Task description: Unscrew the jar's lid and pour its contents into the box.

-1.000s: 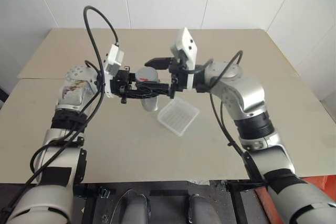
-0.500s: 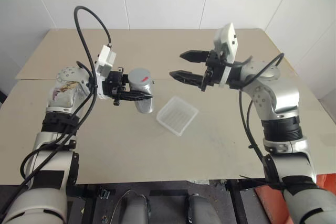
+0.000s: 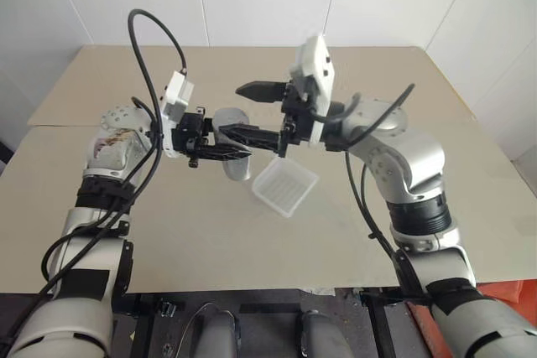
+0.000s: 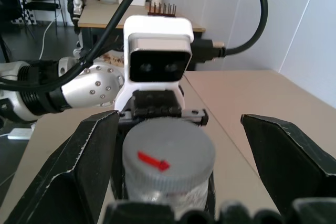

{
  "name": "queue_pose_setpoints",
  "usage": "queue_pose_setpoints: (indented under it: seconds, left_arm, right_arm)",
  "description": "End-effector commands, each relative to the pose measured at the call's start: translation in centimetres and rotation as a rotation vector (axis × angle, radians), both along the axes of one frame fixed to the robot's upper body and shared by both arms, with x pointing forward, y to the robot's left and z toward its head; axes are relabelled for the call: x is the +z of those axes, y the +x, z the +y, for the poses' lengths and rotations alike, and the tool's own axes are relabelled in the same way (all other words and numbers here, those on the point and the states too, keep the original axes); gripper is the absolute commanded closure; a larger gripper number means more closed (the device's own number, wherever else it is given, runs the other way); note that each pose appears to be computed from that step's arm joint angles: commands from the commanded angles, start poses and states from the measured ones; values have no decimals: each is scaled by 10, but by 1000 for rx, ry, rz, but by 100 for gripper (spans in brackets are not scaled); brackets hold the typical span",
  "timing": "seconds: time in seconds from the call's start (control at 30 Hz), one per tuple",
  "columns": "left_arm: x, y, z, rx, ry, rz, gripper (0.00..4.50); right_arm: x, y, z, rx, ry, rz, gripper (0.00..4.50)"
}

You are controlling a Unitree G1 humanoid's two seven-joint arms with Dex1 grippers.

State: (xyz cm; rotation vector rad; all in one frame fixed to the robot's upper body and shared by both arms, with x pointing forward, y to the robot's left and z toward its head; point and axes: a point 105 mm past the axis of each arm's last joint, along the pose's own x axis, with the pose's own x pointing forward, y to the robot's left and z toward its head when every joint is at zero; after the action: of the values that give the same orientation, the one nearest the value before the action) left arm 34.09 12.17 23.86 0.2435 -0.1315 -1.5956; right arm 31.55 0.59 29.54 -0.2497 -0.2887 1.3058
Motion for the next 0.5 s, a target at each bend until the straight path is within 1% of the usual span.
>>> queue_pose_setpoints:
  seconds: [0.03,0.27,0.5]
  left_arm:
    - [12,-2,-3,-20,-7,-49,249]
    - [9,-5,-2,-23,1,-50,249]
    - [11,-5,-2,-23,0,-55,249]
  right_arm:
    - [8,-1,9,0,4,-39,17]
    - [7,-4,24,27,6,-32,17]
    - [6,8,21,-26,6,-17,17]
